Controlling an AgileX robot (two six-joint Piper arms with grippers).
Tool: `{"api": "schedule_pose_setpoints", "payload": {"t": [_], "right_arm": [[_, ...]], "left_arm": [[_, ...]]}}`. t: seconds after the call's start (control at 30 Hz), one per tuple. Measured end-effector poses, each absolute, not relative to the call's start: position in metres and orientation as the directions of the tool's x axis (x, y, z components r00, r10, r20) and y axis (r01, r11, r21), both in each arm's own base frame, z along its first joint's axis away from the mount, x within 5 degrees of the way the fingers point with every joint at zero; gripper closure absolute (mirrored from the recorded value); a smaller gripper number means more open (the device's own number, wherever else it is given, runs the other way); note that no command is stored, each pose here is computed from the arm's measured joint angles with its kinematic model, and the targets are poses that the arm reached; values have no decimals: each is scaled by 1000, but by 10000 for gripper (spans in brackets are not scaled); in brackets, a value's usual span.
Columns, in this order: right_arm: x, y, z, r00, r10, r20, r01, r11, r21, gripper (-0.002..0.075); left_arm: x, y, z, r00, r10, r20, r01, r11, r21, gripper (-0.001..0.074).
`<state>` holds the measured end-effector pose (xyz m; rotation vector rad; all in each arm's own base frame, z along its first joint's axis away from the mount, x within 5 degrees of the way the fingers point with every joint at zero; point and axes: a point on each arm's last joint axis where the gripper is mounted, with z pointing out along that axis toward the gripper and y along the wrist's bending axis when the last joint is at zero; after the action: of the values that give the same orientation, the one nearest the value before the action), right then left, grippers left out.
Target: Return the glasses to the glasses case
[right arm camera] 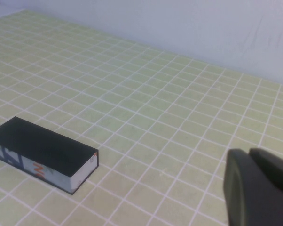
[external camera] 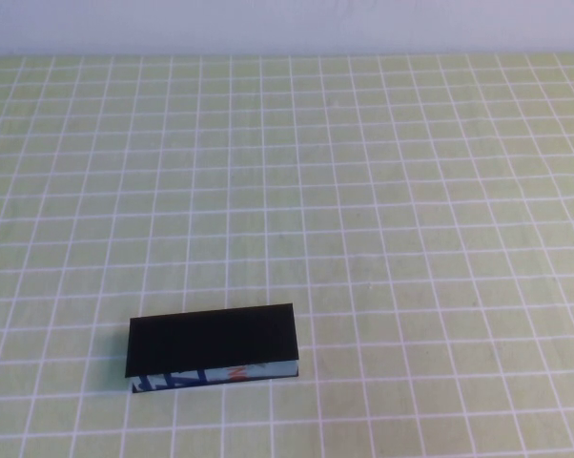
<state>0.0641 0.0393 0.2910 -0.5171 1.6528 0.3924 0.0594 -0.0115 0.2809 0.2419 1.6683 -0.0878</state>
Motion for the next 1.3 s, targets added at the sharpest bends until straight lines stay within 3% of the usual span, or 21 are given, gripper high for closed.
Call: {"api": "schedule_pose_setpoints", "payload": {"t": [0.23,0.43,0.57,1.3], "right_arm": [[64,39,291,-101,-110,-989,-543,839,-38,742],[64,39,291,-101,-110,-989,-543,839,-38,742],[64,39,291,-101,-110,-989,-543,839,-38,742],[64,39,291,-101,-110,-989,-543,839,-38,743]], "left_arm": [[53,-6,227,-99,55,-994,121,992,43,736],[54,-6,180,-215,-26,-976,97,994,-48,736],[53,-6,174,-283,-40,-958,93,993,-69,736],[53,-7,174,-284,-56,-957,89,992,-85,736]]}}
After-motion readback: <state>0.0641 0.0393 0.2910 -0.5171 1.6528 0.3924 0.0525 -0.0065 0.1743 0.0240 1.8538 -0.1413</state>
